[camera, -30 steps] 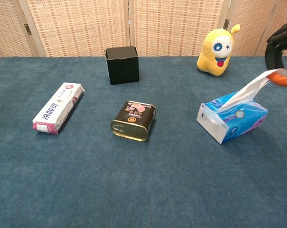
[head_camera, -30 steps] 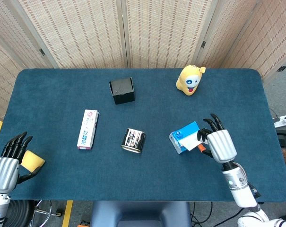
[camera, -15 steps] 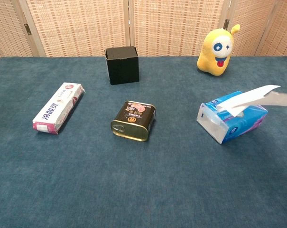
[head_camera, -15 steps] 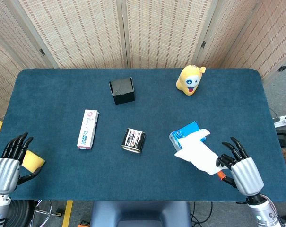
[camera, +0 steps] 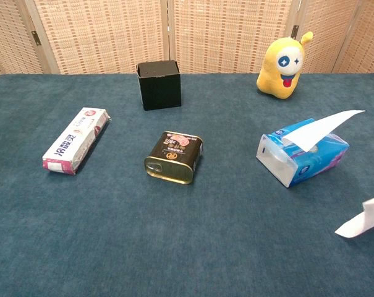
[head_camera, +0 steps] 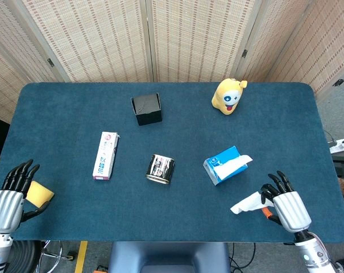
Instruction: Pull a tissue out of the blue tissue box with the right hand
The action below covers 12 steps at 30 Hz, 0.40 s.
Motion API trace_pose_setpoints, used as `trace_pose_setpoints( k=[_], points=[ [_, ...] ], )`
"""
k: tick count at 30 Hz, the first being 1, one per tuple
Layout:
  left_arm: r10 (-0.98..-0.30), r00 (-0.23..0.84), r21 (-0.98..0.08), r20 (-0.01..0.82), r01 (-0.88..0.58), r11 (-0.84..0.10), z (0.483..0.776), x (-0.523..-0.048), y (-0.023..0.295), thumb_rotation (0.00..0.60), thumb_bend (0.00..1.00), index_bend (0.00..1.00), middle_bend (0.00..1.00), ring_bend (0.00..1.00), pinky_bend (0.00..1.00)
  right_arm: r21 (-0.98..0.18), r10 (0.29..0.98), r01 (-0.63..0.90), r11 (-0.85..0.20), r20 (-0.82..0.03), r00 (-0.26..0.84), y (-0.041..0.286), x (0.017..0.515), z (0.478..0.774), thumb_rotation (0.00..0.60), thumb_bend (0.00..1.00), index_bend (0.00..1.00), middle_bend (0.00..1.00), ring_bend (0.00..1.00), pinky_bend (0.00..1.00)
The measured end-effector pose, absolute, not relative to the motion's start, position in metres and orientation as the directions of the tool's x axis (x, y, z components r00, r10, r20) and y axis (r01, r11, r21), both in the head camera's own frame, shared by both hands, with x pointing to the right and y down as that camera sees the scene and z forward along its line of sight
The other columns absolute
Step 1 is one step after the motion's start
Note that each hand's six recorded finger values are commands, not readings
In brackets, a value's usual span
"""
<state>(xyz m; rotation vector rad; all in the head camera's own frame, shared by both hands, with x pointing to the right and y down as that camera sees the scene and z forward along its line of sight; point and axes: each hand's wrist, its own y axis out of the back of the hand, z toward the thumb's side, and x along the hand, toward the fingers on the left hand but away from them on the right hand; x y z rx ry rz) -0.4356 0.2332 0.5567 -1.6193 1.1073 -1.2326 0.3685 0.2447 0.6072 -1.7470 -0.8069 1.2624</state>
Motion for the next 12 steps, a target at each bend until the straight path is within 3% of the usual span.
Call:
trace_pose_setpoints(
  k=[3, 12],
  points=[
    [-0.951, 0.142, -0.939, 0.276, -0.17, -0.298, 0.5577, -0.4356, 0.2331, 0.6, 0.22, 0.0, 0.0, 0.0, 0.14, -0.886, 0.855, 0.02, -0.462, -0.44, 0.274, 0.2439, 0.3708, 0.6056, 0.6, 0.24, 0.0, 0.0, 0.0, 0.0],
    [-0.949, 0.143, -0.938, 0.28, -0.167, -0.302, 0.5599, -0.4343, 0.2321, 0.6, 0.22, 0.0, 0.0, 0.0, 0.14, -0.881, 0.854, 0.006, -0.473, -0.457, 0.251, 0.2426, 0.3749, 0.6052, 0.6, 0.19, 0.0, 0.0, 0.0, 0.0]
  ],
)
